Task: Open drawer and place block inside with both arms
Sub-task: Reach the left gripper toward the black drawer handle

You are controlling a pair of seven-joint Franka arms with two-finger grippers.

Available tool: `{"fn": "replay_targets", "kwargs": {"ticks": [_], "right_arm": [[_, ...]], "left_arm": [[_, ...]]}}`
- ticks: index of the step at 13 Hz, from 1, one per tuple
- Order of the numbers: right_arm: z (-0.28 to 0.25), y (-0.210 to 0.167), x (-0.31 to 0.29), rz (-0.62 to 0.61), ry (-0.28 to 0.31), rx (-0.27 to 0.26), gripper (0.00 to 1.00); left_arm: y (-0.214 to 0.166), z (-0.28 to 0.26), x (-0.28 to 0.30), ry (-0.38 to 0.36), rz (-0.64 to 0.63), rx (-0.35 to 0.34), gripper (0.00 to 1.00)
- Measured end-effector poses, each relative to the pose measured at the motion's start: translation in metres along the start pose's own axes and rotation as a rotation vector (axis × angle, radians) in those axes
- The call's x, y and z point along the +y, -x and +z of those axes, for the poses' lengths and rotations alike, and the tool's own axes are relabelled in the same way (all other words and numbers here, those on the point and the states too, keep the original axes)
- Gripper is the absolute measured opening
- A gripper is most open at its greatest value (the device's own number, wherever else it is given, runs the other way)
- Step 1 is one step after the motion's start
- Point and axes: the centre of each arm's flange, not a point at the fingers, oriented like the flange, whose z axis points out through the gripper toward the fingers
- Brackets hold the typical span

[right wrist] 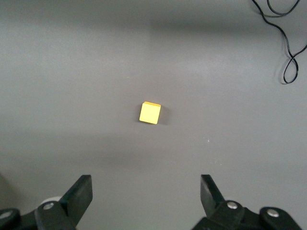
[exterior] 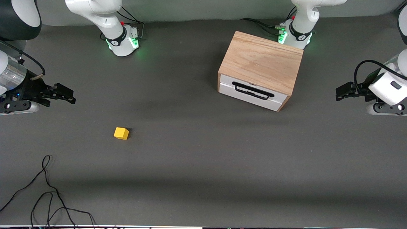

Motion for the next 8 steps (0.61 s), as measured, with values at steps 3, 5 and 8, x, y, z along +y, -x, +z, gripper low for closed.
{"fn": "replay_targets", "kwargs": {"ticks": [3,5,8], "right_arm": [[0.0002,0.0001,-0.0045,-0.008,0.0,-0.001,1.0],[0.0003,0.0002,-0.0062,-0.011,0.0,-0.002,1.0],[0.0004,0.0002,-0.0062,-0.011,0.0,-0.002,1.0]], "left_arm": [[0.0,0.0,-0.0001,0.0,0.0,0.0,1.0],[0.0,0.0,-0.0001,-0.002,0.003,0.0,1.0],[0.0001,0.0004,0.0038,-0.002,0.011,-0.001,1.0]]}}
